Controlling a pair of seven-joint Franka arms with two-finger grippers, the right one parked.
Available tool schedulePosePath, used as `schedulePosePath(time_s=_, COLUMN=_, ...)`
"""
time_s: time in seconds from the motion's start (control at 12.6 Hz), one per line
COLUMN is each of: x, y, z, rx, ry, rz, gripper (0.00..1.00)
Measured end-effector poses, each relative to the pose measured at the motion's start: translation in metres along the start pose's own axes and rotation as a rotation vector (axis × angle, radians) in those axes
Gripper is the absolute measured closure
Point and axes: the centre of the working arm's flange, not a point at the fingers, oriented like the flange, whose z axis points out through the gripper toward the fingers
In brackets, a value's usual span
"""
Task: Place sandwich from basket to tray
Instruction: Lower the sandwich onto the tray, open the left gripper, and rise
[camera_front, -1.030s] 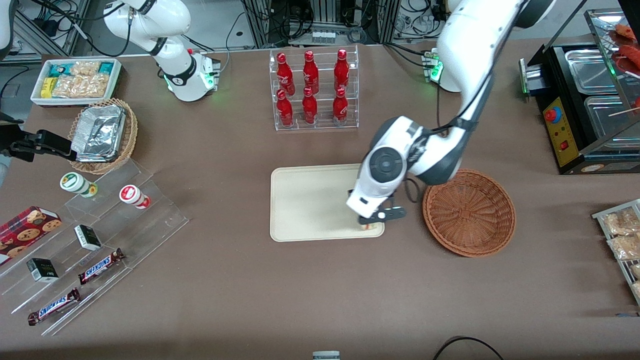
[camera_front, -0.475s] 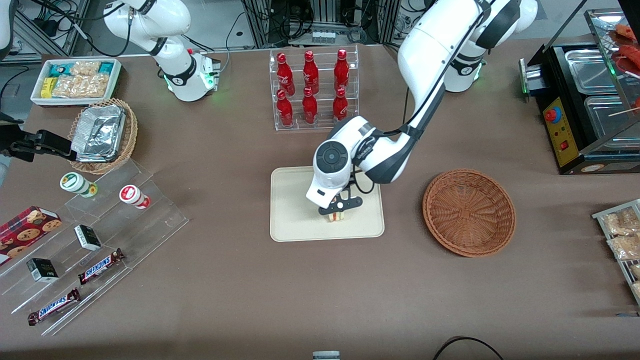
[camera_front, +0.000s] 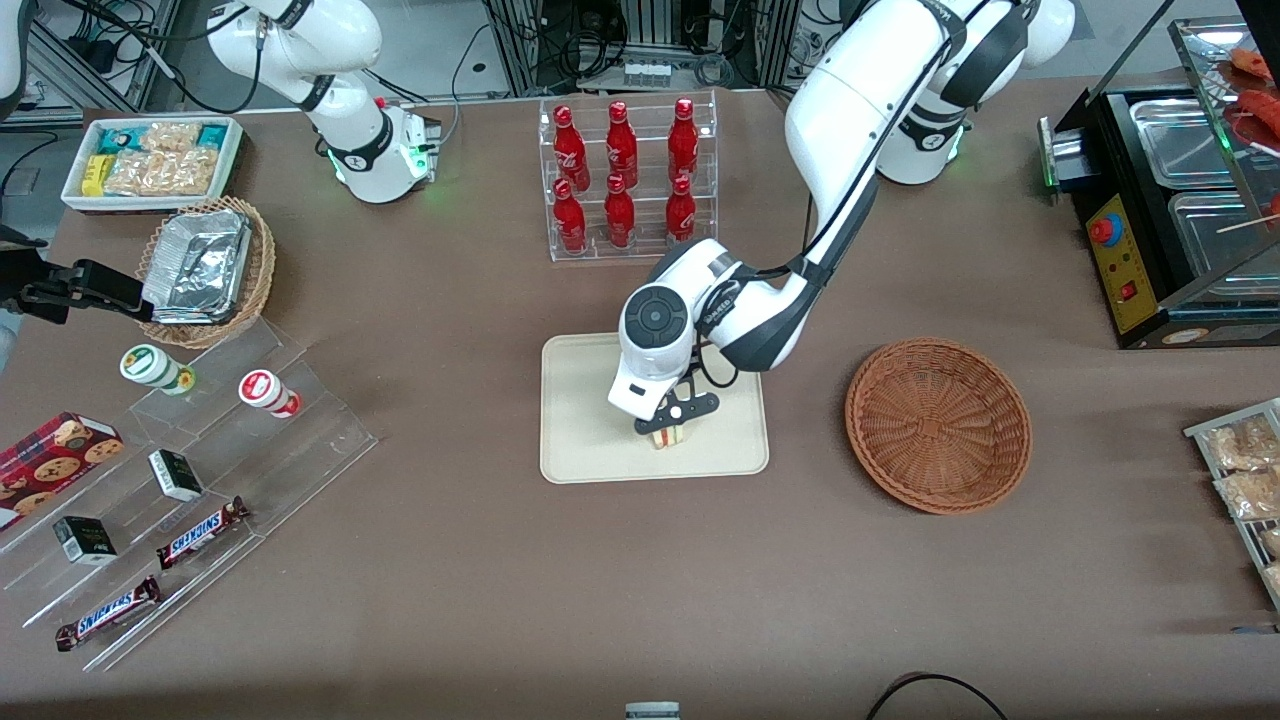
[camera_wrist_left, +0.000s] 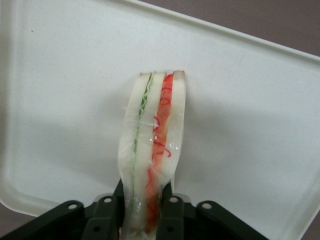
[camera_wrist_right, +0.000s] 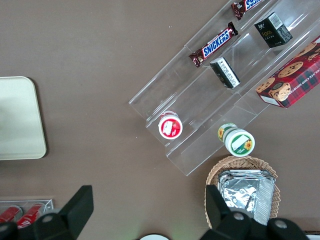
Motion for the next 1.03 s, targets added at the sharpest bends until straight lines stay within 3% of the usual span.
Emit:
schedulePosePath(time_s=0.16, x=0.002, y=0.000, z=-0.001, rx=0.012, ry=0.029, rz=0.005, gripper=0.44)
schedulePosePath(time_s=0.48, x=0.010, y=0.005, z=-0.043, rx=-0.012, ry=0.057, rz=-0.001, gripper=0.00)
schedulePosePath(time_s=0.87, x=0.020, y=-0.020, z=-0.167, rx=-0.009, ry=0.083, rz=0.057, gripper=0.00)
schedulePosePath(time_s=1.03, x=0.034, y=-0.050, z=-0.194, rx=0.038, ry=0.062, rz=0.113, gripper=0.00)
